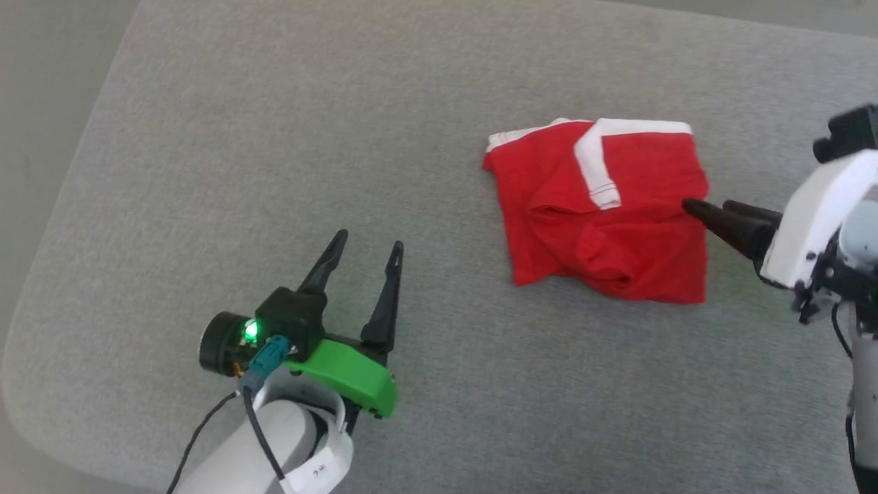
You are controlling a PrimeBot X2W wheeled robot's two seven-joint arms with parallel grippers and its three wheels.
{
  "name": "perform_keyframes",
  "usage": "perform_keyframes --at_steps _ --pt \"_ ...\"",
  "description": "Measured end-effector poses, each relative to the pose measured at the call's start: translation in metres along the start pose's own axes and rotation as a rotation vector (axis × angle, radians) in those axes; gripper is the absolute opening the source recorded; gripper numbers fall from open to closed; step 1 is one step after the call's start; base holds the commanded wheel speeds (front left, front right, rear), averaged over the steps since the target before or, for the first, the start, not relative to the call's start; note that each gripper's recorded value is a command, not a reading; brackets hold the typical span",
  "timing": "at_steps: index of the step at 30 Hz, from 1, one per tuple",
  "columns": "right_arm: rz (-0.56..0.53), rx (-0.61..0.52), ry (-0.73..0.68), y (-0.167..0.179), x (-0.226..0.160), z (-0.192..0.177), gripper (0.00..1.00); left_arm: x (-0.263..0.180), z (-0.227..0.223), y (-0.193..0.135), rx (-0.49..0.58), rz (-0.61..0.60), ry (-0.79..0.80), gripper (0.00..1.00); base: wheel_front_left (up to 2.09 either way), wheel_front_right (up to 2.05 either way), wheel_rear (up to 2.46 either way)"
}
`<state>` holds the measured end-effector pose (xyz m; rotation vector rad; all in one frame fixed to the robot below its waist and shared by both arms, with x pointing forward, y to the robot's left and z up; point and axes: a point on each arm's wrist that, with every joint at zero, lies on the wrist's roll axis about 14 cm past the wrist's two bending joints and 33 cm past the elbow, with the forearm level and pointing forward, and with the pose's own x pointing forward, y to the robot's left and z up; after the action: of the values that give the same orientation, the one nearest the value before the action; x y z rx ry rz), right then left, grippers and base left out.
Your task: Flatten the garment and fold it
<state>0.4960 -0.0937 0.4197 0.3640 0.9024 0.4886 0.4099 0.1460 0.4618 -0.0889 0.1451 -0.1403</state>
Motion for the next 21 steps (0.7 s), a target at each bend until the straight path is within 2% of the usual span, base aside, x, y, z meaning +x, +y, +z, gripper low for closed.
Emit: perform_keyframes --at_steps 7,11,12,13,21 --pt "-0.012 -0.021 0.142 0.002 0.034 -0.023 1.00 -0.003 -0.010 0.008 -0.008 0.034 0.026 1.00 0.00 0.00 0.00" --pt "-0.002 -0.038 0.157 0.008 0.046 -0.027 1.00 -0.004 -0.012 0.012 -0.013 0.054 0.028 1.00 0.00 0.00 0.00" --pt "0.001 -0.049 0.161 0.010 0.049 -0.028 0.45 -0.005 -0.013 0.014 -0.012 0.060 0.032 1.00 0.00 0.00 0.00" --pt "0.001 -0.058 0.160 0.011 0.051 -0.028 0.00 -0.006 -0.014 0.015 -0.010 0.066 0.035 1.00 0.00 0.00 0.00" --pt "-0.006 -0.149 0.135 0.017 0.048 -0.027 0.00 -0.010 -0.011 0.018 -0.003 0.074 0.025 1.00 0.00 0.00 0.00"
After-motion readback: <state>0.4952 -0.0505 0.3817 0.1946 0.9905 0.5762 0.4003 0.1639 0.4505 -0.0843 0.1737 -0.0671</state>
